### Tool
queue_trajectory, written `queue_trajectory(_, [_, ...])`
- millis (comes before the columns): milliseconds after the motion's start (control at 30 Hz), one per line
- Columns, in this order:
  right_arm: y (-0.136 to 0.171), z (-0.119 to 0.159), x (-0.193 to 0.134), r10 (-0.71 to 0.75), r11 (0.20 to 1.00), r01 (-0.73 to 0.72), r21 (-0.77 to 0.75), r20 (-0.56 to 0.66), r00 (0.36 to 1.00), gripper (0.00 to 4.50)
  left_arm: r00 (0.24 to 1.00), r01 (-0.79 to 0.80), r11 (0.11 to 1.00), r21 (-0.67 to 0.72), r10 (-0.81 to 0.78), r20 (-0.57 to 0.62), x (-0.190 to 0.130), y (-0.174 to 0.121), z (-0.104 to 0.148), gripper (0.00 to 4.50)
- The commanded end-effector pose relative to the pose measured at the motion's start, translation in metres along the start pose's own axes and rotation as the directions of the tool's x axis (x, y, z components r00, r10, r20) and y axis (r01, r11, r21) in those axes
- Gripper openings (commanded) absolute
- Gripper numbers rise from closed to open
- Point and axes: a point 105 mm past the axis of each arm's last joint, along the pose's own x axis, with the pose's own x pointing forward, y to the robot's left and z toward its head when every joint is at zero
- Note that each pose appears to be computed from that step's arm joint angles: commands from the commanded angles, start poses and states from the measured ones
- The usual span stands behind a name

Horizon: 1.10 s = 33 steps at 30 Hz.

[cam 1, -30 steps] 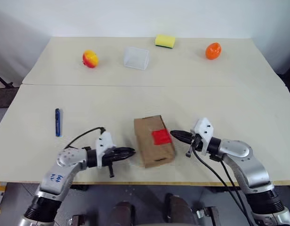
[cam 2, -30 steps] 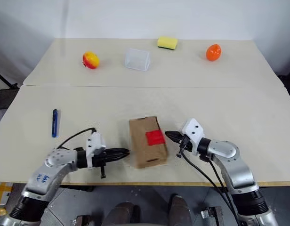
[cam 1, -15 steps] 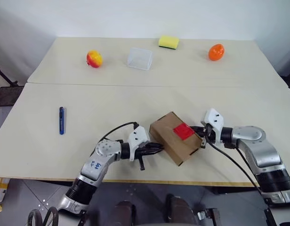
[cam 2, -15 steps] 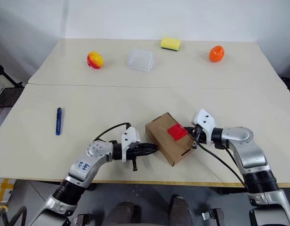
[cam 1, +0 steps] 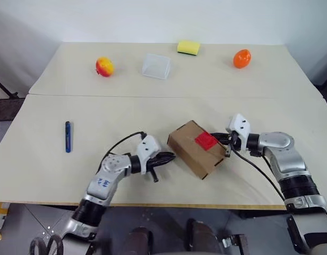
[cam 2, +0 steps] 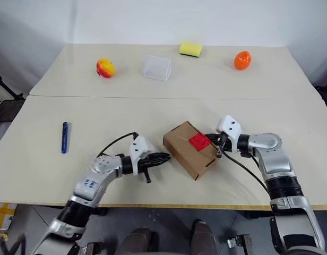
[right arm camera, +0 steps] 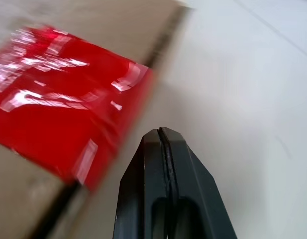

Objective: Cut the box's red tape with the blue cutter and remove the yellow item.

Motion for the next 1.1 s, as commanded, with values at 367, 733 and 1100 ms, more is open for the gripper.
queue_trajectory(367, [0.075, 0.072, -0.061, 0.163, 0.985, -0.174, -0.016, 0.450, 0.878, 4.49, 0.375, -0.925, 0.371, -0.081, 0.926, -0.047, -0.321, 0.036, -0.054, 4.43])
queue_trajectory(733, [0.099, 0.108, -0.058, 0.227, 0.974, -0.179, -0.140, 0.552, 0.803, 4.50, 0.339, -0.932, 0.330, -0.148, 0.940, -0.040, -0.322, 0.015, -0.054, 4.49])
queue_trajectory(1100, [0.099, 0.088, -0.069, 0.210, 0.978, -0.184, -0.101, 0.454, 0.866, 4.50, 0.303, -0.920, 0.285, -0.269, 0.953, -0.027, -0.213, 0.094, -0.014, 4.49])
